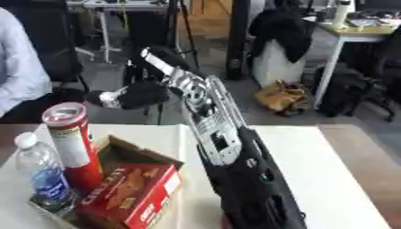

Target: Pick up objects on the table and place them in the box.

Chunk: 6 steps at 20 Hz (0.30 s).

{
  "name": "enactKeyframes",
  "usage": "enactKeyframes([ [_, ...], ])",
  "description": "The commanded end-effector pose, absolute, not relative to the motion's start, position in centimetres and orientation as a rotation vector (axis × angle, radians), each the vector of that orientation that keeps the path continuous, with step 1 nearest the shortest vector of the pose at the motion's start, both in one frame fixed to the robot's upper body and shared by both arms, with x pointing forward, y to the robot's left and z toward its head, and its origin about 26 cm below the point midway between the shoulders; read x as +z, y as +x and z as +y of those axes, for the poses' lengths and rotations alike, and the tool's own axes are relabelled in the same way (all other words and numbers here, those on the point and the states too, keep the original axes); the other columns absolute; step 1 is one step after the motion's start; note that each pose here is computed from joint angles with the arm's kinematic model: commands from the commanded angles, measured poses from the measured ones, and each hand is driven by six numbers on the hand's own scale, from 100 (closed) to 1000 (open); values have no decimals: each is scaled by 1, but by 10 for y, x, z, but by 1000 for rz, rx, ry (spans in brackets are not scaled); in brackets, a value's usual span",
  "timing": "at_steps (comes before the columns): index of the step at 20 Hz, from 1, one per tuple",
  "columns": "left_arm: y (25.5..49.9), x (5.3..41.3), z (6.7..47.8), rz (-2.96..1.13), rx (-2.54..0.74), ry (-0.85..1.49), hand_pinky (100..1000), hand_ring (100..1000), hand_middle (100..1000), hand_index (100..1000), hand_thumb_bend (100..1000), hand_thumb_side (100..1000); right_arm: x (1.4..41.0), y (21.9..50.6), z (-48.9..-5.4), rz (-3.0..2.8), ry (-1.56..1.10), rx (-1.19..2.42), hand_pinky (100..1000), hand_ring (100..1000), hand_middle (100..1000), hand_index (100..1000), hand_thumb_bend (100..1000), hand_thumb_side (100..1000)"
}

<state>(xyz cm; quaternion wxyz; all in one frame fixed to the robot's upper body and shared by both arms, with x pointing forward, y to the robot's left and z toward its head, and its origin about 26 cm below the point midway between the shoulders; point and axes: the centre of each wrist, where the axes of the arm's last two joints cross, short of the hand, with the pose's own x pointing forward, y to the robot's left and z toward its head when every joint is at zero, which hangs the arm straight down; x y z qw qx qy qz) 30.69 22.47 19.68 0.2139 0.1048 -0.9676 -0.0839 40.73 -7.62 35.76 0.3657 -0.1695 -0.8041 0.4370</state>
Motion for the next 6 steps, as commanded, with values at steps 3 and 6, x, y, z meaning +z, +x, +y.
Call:
enactKeyframes([
  [3, 305, 204, 225, -2709, -246, 292, 905, 741, 779, 733, 100, 988, 397, 389, -98, -2300, -540, 894, 321, 366, 396, 539, 439, 829],
  [6, 305, 204, 226, -2708, -246, 298, 907, 741, 780, 734, 100, 987, 408, 380, -108, -2397, -576, 784, 498, 511, 549, 679, 274, 1000],
])
